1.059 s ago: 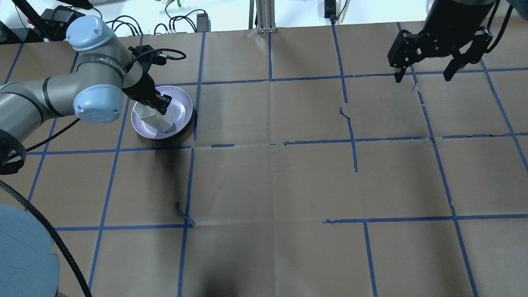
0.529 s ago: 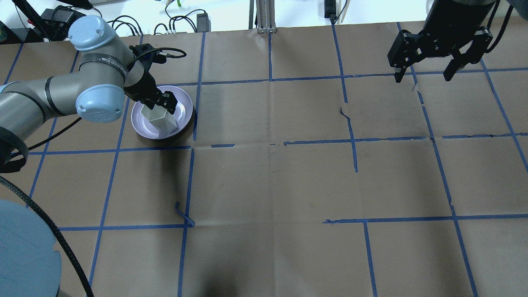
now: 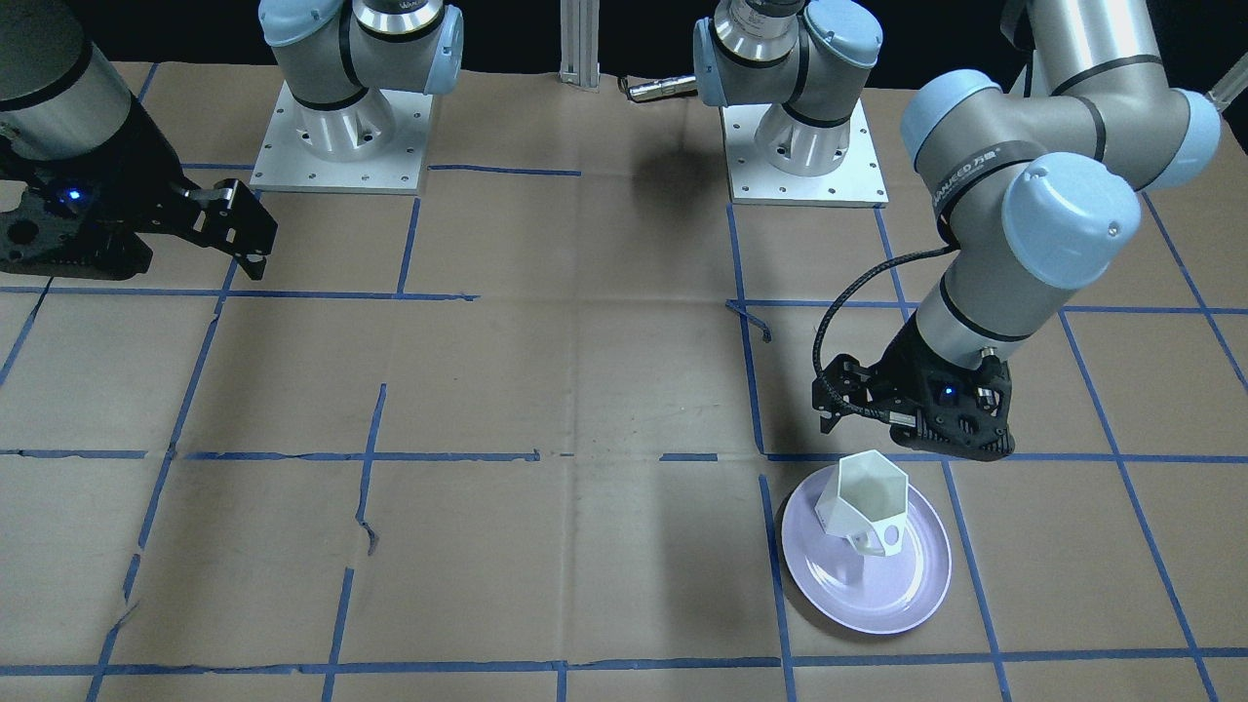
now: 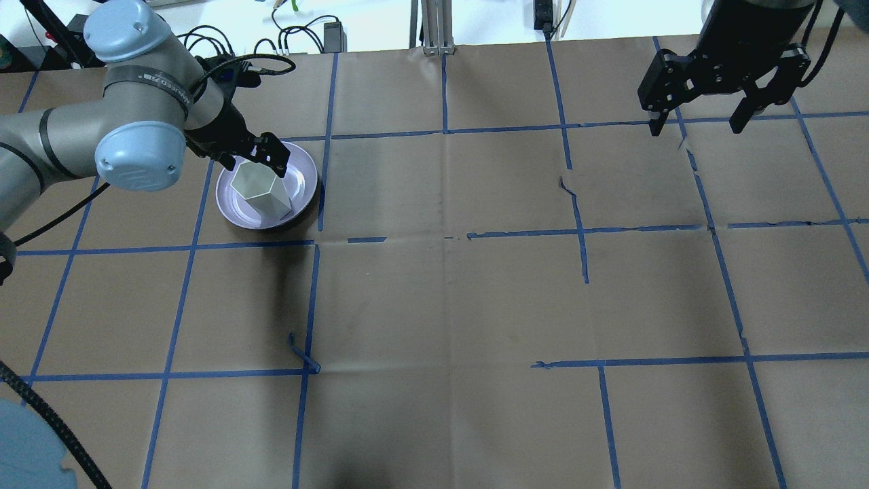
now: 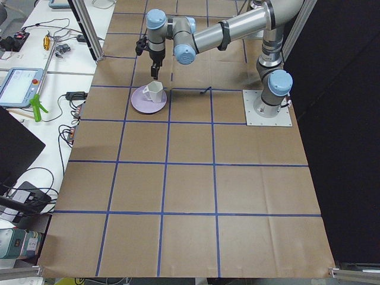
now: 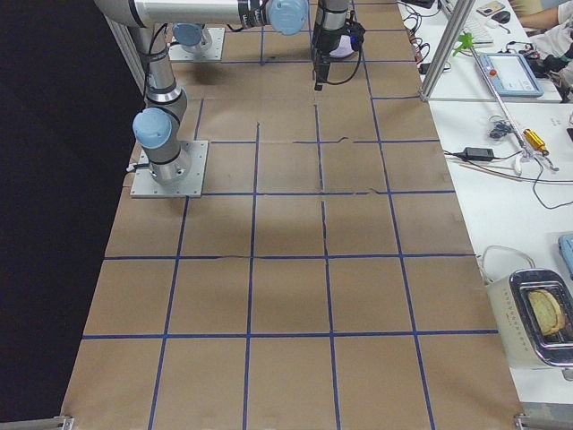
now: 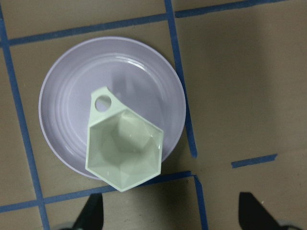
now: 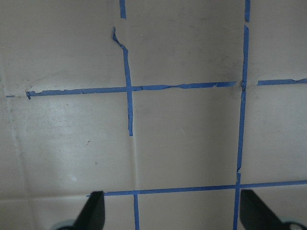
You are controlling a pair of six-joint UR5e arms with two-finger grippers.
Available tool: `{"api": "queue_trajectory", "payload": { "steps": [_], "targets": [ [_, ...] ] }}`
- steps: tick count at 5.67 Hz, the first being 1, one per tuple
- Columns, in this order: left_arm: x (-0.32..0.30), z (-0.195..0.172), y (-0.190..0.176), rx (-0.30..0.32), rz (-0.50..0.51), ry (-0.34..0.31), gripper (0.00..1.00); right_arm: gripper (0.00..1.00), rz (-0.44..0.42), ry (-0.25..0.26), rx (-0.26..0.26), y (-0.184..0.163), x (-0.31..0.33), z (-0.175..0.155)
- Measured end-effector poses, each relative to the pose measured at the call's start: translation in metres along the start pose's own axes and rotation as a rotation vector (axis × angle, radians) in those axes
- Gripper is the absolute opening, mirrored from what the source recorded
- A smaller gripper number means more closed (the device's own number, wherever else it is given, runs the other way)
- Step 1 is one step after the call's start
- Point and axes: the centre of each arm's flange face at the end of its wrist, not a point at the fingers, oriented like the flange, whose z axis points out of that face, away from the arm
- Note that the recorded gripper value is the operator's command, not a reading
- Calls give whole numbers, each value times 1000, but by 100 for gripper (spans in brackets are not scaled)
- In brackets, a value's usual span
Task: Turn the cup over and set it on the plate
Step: 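Open the left gripper and raise it away from the cup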
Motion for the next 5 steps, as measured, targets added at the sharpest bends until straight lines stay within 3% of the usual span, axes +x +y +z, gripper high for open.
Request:
{"api": "queue_trajectory", "payload": {
  "steps": [2,5],
  "targets": [
    [40,-80,22,-44,-64,-44,99,100,0,0,0,0,0,0],
    [56,-112,44,-48,-119,-58,99,100,0,0,0,0,0,0]
  ]
}}
